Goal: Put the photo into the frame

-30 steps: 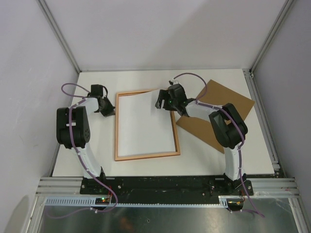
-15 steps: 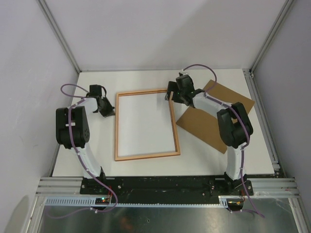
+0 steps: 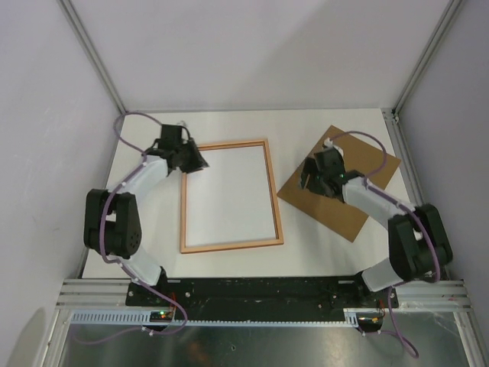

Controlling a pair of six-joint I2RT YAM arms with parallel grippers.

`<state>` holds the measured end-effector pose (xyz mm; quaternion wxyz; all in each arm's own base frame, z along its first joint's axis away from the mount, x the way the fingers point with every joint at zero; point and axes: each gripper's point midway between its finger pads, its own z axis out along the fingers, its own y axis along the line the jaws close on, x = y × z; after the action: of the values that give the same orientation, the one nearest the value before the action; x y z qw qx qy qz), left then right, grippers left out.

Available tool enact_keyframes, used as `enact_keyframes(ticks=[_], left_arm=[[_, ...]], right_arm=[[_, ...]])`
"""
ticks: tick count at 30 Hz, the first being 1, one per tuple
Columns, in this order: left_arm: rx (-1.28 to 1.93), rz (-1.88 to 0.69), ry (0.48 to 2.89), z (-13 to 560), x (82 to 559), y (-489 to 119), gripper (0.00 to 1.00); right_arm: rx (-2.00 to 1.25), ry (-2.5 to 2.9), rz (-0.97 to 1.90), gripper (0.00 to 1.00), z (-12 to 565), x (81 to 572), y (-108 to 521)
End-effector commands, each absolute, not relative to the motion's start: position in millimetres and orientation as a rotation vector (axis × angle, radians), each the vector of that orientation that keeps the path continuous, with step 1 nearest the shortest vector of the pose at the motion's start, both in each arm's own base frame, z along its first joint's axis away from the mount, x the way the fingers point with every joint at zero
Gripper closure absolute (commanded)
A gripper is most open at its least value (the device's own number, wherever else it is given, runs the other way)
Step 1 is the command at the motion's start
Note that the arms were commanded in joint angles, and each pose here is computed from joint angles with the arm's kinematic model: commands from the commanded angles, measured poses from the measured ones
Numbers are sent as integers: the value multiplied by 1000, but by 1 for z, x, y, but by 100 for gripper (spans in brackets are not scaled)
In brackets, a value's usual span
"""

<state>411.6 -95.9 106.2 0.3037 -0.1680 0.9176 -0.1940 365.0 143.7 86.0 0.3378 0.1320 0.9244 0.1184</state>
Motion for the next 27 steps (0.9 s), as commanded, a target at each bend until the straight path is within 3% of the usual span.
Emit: enact_keyframes(ticks=[1,12,19,27], left_arm=[[-260,-624,2393,138,393,-161,68],[-132,-747,2324,164,352,-214,66],[-122,-762,2288,175,340,-211,66],[-121,-757,2289,172,333,-207,66]], right_arm=[[273,2394,335,24,95,317,153],[138,2430,431,41,75,222,189],[67,2478,464,54,49,211,224],[33,2504,491,60,32,206,243]])
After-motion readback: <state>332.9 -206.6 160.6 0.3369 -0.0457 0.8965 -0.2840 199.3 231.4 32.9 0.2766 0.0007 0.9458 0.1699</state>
